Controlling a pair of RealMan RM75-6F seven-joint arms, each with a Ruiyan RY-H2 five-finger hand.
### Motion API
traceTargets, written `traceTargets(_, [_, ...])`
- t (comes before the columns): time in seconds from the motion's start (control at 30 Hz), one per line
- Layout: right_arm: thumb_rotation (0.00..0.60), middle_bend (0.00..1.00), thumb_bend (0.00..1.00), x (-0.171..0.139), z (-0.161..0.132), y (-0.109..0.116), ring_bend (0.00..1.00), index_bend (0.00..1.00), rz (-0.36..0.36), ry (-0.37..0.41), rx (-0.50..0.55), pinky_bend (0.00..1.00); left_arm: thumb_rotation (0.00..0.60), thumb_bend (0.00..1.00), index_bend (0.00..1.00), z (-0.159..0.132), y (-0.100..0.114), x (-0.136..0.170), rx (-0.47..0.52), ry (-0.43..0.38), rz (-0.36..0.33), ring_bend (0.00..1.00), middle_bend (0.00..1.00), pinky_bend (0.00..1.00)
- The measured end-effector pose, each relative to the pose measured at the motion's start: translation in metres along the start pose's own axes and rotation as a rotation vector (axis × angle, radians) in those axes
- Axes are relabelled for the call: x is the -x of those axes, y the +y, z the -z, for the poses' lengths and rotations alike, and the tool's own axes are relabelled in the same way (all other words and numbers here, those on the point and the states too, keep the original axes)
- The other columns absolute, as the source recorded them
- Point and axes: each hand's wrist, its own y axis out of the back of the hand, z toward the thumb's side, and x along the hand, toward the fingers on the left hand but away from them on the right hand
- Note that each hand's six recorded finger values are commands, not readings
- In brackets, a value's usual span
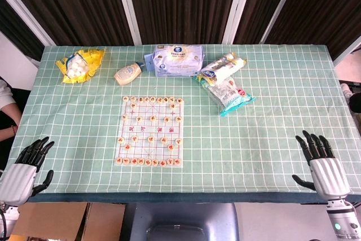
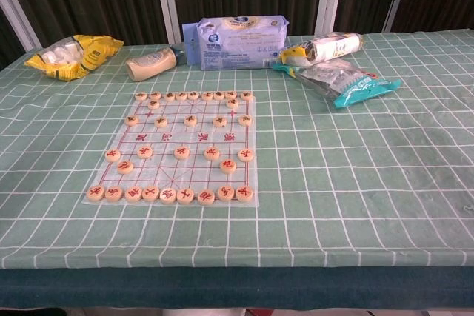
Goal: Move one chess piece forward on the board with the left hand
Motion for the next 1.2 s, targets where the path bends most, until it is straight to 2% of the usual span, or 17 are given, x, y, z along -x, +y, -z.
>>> traceTargets(0.13, [0.6,0.0,0.16,0.0,0.001,0.0,0.0,0.0,-0.001,0.001,-0.001,0.0,0.6,0.47,0.0,-0.003,-0.002,-0.001,0.006,-0.016,0.008,0.0,0.0,0.15])
traceTargets(0.17, [0.6,0.0,0.16,-0.001,0.001,0.0,0.0,0.0,-0.002,0.0,-0.001,0.0,0.6,0.47,0.0,-0.005,-0.003,-0.002,0.01,-0.028,0.014,0.02,0.01,0.17])
traceTargets(0.2, [0.6,0.0,0.16,-0.001,0.001,0.001,0.0,0.0,-0.002,0.0,0.001,0.0,0.6,0.47,0.0,-0.008,-0.004,-0.003,0.015,-0.04,0.017,0.09,0.08,0.23])
traceTargets(0.27, [0.6,0.0,0.16,-0.002,0.002,0.002,0.0,0.0,0.004,-0.002,0.01,0.0,0.6,0.47,0.0,-0.016,-0.007,-0.008,0.034,-0.068,0.015,0.41,0.35,0.54])
traceTargets(0.33, [0.6,0.0,0.16,-0.003,0.003,0.003,0.0,0.0,0.005,-0.004,0.011,0.0,0.6,0.47,0.01,-0.023,-0.011,-0.013,0.067,-0.095,0.01,0.73,0.64,0.9])
traceTargets(0.4, [0.6,0.0,0.16,-0.003,0.004,0.003,0.0,0.0,0.003,-0.004,0.016,0.0,0.6,0.47,0.05,-0.034,-0.018,-0.021,0.119,-0.134,0.012,0.82,0.74,0.98])
traceTargets(0.53, [0.6,0.0,0.16,-0.003,0.006,0.003,0.0,0.0,0.0,-0.008,0.022,0.0,0.6,0.47,0.17,-0.062,-0.034,-0.042,0.191,-0.217,0.019,0.97,0.92,1.0])
traceTargets(0.63, [0.6,0.0,0.16,-0.002,0.007,0.001,0.0,0.0,-0.005,-0.011,0.019,0.0,0.6,0.47,0.25,-0.082,-0.046,-0.057,0.212,-0.258,0.038,1.0,0.99,1.0])
traceTargets(0.73, [0.6,0.0,0.16,-0.001,0.006,-0.001,0.0,0.0,-0.012,-0.008,0.015,0.0,0.6,0.47,0.3,-0.095,-0.056,-0.069,0.201,-0.268,0.061,1.0,1.0,1.0])
traceTargets(0.87, [0.6,0.0,0.16,-0.001,0.004,-0.003,0.0,0.0,-0.019,-0.004,0.012,0.0,0.6,0.47,0.35,-0.107,-0.069,-0.086,0.19,-0.239,0.094,1.0,1.0,1.0])
traceTargets(0.97, [0.6,0.0,0.16,0.0,0.003,-0.005,0.0,0.0,-0.027,-0.001,0.011,0.0,0.6,0.46,0.36,-0.114,-0.075,-0.098,0.188,-0.209,0.107,1.0,1.0,1.0])
traceTargets(1.1, [0.6,0.0,0.16,0.001,0.001,-0.009,0.0,0.0,-0.044,0.006,0.008,0.0,0.6,0.45,0.38,-0.125,-0.08,-0.116,0.202,-0.161,0.09,1.0,1.0,1.0])
traceTargets(1.2, [0.6,0.0,0.16,0.002,0.001,-0.009,0.0,0.0,-0.045,0.003,0.008,0.0,0.6,0.43,0.34,-0.129,-0.087,-0.126,0.192,-0.128,0.099,1.0,1.0,1.0])
